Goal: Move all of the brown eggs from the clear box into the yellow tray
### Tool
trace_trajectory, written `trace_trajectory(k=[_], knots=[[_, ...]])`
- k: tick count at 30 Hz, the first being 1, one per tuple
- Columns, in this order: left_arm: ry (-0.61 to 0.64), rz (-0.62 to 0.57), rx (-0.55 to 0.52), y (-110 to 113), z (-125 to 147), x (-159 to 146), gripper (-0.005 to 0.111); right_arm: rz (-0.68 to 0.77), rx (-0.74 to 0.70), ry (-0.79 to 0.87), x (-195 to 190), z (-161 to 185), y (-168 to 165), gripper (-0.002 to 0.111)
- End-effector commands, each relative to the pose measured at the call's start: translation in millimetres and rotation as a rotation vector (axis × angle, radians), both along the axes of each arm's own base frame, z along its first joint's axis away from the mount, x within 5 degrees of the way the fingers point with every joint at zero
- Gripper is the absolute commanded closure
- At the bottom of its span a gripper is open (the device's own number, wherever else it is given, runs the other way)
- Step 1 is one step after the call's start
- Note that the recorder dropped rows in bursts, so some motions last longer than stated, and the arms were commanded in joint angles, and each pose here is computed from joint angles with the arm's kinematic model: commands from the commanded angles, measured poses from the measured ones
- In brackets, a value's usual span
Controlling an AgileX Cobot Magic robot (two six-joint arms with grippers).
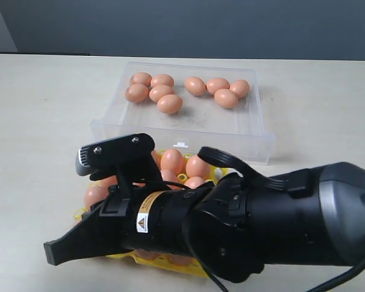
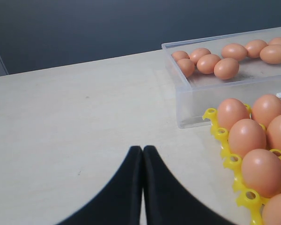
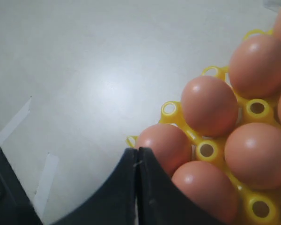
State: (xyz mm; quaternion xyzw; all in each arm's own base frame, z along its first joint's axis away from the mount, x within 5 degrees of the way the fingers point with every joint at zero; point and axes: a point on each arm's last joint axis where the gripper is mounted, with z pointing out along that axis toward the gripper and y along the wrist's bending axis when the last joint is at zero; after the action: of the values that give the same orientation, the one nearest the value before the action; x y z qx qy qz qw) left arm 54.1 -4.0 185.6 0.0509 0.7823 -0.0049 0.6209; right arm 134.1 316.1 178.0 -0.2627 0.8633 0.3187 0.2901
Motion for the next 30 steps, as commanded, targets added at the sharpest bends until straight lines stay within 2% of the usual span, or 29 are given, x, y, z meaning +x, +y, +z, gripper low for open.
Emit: trace_trajectory(k=[1, 16, 23, 30], knots=[[-0.009, -0.008, -0.001, 0, 0, 0, 0.106, 0.048, -0.026, -0.061, 2, 0, 0, 0.109], [-0.009, -0.008, -0.001, 0, 0, 0, 0.106, -0.148, -0.023, -0.055, 62, 13, -37, 0.109], [-0.009, -0.008, -0.001, 0, 0, 0, 0.106, -0.085, -0.134, -0.045, 77, 21, -46, 0.109], [-0.009, -0.008, -0.001, 0, 0, 0, 0.106, -0.033, -0.149, -0.140, 88, 38, -41, 0.109]])
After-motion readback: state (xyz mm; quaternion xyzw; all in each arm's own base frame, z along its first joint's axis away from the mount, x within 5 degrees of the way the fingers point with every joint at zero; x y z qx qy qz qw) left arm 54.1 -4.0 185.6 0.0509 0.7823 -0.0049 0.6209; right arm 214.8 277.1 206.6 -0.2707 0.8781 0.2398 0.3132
